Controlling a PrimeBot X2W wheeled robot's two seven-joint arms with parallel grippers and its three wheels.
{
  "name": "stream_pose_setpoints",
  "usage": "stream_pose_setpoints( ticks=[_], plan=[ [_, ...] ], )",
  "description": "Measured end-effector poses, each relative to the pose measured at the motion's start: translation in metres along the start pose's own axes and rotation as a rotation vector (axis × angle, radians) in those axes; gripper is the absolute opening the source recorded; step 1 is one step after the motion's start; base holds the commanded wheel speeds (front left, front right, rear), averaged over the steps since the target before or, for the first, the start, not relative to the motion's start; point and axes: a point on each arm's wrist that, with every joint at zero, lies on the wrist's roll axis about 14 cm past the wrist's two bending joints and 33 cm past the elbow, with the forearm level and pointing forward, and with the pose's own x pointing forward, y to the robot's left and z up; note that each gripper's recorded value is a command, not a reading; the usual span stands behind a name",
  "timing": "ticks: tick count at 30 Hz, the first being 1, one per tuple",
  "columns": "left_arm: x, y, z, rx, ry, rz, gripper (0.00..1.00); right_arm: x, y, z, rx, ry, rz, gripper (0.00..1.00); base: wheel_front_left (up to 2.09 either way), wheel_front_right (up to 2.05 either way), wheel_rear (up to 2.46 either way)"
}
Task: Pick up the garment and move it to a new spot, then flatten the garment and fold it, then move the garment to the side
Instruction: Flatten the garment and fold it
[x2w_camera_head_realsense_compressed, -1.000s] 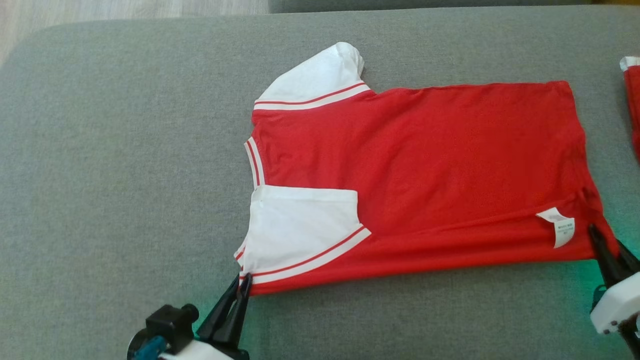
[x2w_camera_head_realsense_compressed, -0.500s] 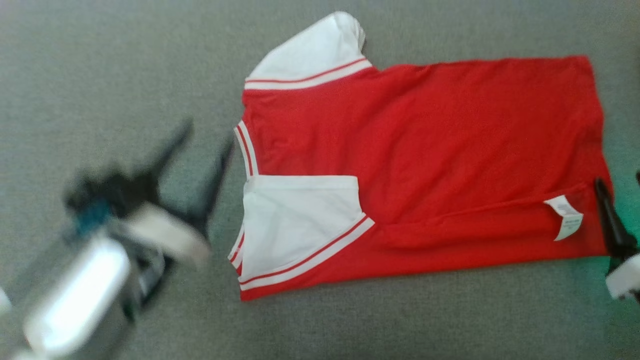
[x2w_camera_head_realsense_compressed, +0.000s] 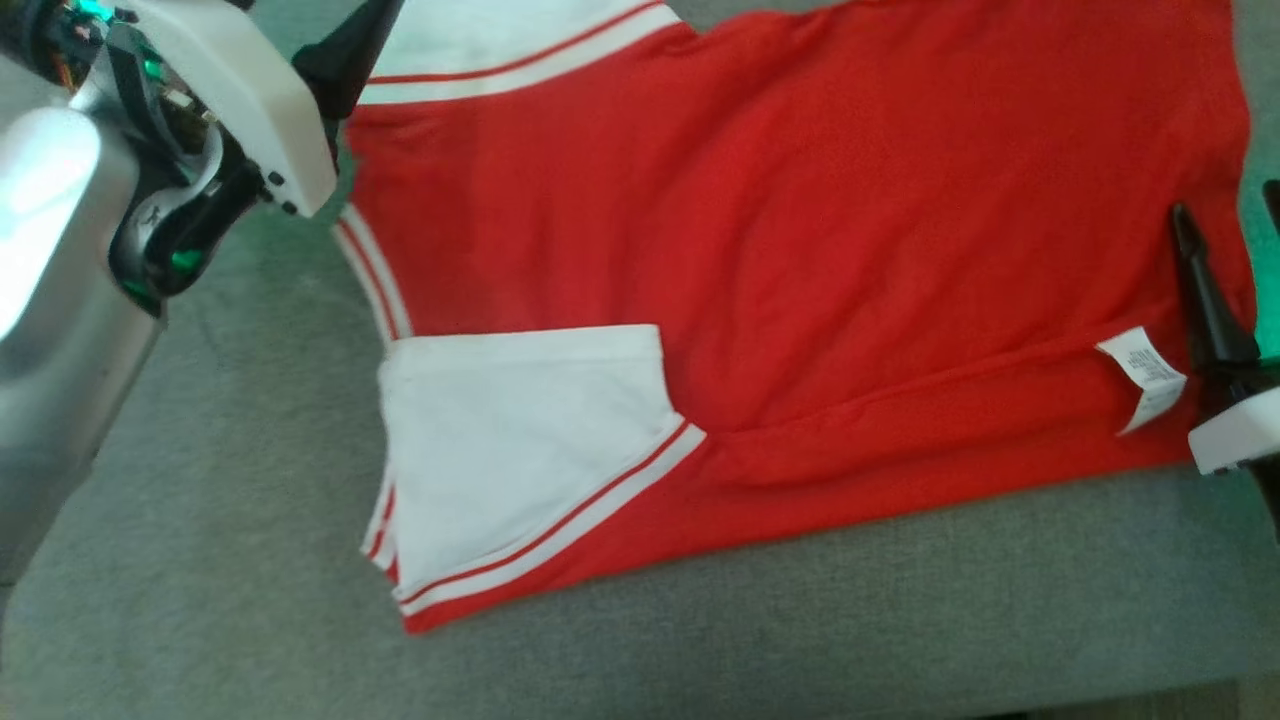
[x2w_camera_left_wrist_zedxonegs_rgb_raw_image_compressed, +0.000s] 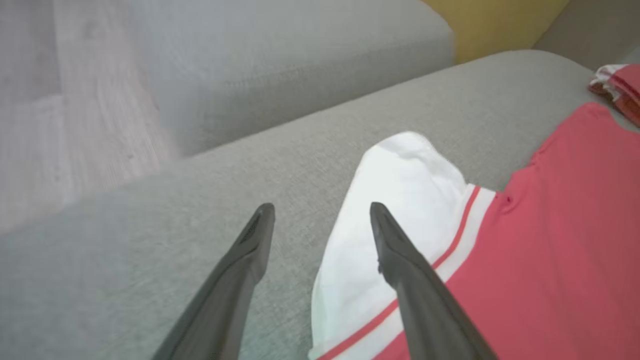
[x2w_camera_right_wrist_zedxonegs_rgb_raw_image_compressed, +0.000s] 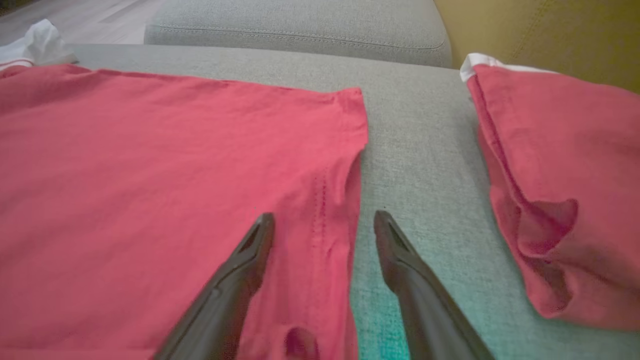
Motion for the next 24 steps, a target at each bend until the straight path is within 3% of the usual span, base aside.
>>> stream_pose_setpoints(
  ticks=[7, 10, 11, 12, 19, 24],
  plan=[
    [0.024, -0.006, -0.054, -0.058, 0.194, -0.077, 1.0, -0.001, -0.013, -0.02, 0.006, 0.04, -0.04, 1.0, 0.0, 0.0, 0.0],
    [0.028, -0.003, -0.056, -0.047, 0.214, -0.089, 1.0, 0.001, -0.016, -0.02, 0.008, 0.034, -0.049, 1.0, 0.0, 0.0, 0.0],
    [0.031, -0.005, -0.054, -0.053, 0.214, -0.104, 0.33, 0.003, -0.017, -0.019, 0.01, 0.026, -0.053, 1.0, 0.0, 0.0, 0.0],
    [0.031, -0.007, -0.053, -0.053, 0.209, -0.113, 0.0, 0.004, -0.018, -0.018, 0.011, 0.023, -0.055, 1.0, 0.0, 0.0, 0.0],
    [0.018, -0.031, -0.047, -0.037, 0.16, -0.192, 0.0, 0.003, -0.021, -0.017, 0.02, 0.007, -0.075, 1.0, 0.0, 0.0, 0.0],
    [0.002, -0.045, -0.019, 0.103, 0.027, -0.234, 0.0, 0.001, -0.018, -0.014, 0.037, -0.01, -0.077, 1.0, 0.0, 0.0, 0.0]
  ],
)
